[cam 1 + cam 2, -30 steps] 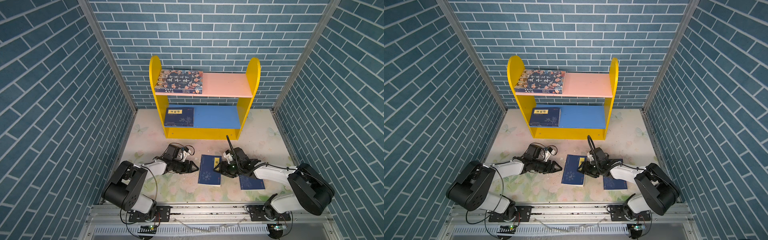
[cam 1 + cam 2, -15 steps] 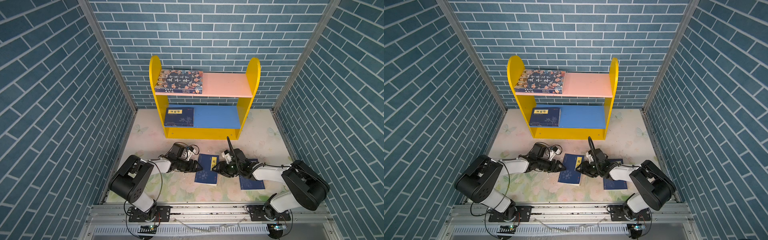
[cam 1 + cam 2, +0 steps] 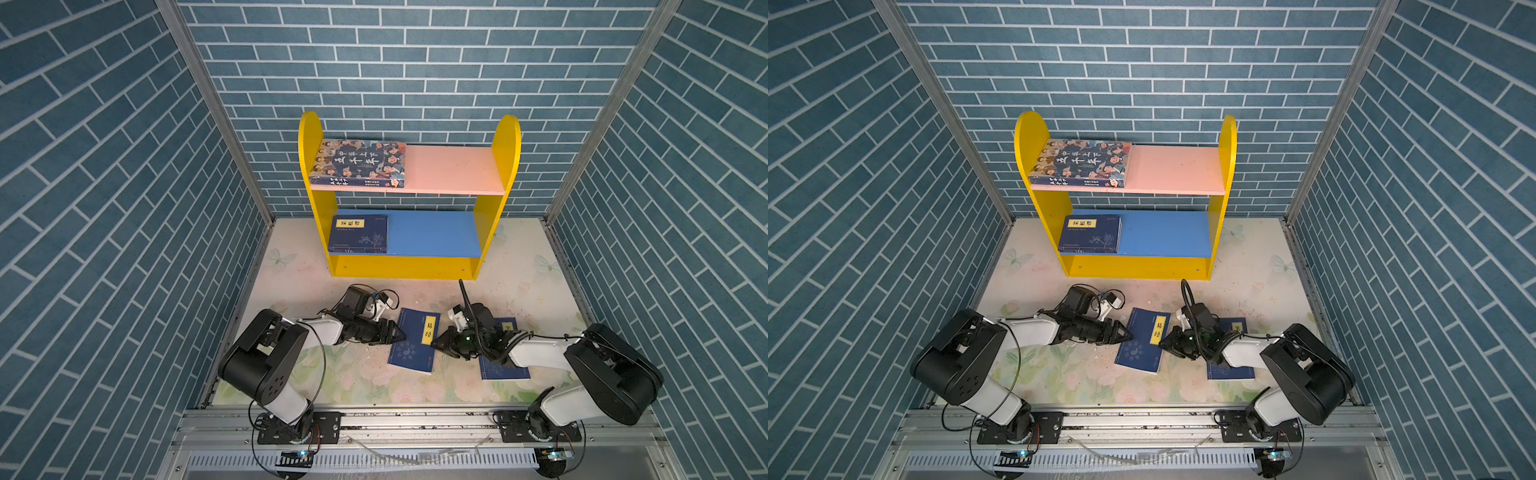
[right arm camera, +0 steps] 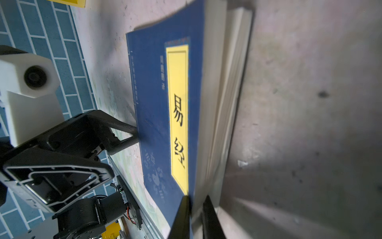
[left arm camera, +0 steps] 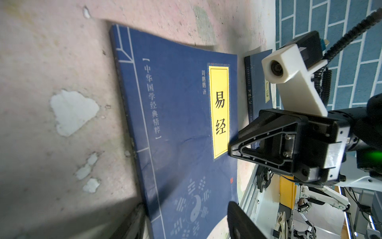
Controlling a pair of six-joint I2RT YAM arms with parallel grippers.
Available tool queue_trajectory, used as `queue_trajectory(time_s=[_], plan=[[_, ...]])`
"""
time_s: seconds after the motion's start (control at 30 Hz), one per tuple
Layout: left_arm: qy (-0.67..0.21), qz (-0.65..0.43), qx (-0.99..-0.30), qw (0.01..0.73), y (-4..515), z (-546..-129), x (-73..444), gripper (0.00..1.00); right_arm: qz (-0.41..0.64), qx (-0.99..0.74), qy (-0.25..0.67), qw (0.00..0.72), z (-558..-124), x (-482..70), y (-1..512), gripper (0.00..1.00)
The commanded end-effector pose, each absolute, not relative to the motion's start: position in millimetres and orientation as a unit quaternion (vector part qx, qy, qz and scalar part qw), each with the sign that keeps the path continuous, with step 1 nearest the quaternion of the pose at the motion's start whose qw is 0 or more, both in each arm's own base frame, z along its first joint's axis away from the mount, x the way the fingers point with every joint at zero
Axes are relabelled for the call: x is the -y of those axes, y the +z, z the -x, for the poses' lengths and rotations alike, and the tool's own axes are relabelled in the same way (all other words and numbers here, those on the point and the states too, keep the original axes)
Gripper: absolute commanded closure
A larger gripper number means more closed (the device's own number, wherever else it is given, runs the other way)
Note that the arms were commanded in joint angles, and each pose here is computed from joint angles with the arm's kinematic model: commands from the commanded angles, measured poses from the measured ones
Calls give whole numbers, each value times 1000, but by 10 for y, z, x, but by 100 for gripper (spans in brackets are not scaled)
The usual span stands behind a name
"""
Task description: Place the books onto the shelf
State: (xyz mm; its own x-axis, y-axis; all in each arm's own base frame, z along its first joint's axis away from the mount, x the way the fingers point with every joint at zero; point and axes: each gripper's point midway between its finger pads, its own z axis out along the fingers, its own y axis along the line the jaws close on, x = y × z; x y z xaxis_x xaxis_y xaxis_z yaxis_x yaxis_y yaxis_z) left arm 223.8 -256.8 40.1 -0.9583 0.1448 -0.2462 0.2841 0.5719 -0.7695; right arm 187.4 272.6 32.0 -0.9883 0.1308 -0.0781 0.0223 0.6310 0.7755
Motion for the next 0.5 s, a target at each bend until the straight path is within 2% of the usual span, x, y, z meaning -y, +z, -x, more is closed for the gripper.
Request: queue_trajectory(time_s=[0.0, 0.33, 0.47], plan=[[-437, -130, -888, 62, 346, -2105, 2545, 35, -36, -891, 445, 84, -1907, -2765, 434, 95], [-434, -130, -889, 65, 369, -2110, 2536, 36, -35, -891, 444, 86, -1903, -2734, 452, 96], [-426, -130, -893, 68, 349, -2110, 2512, 38, -46, -909, 407, 77, -1886, -2641, 304, 89]])
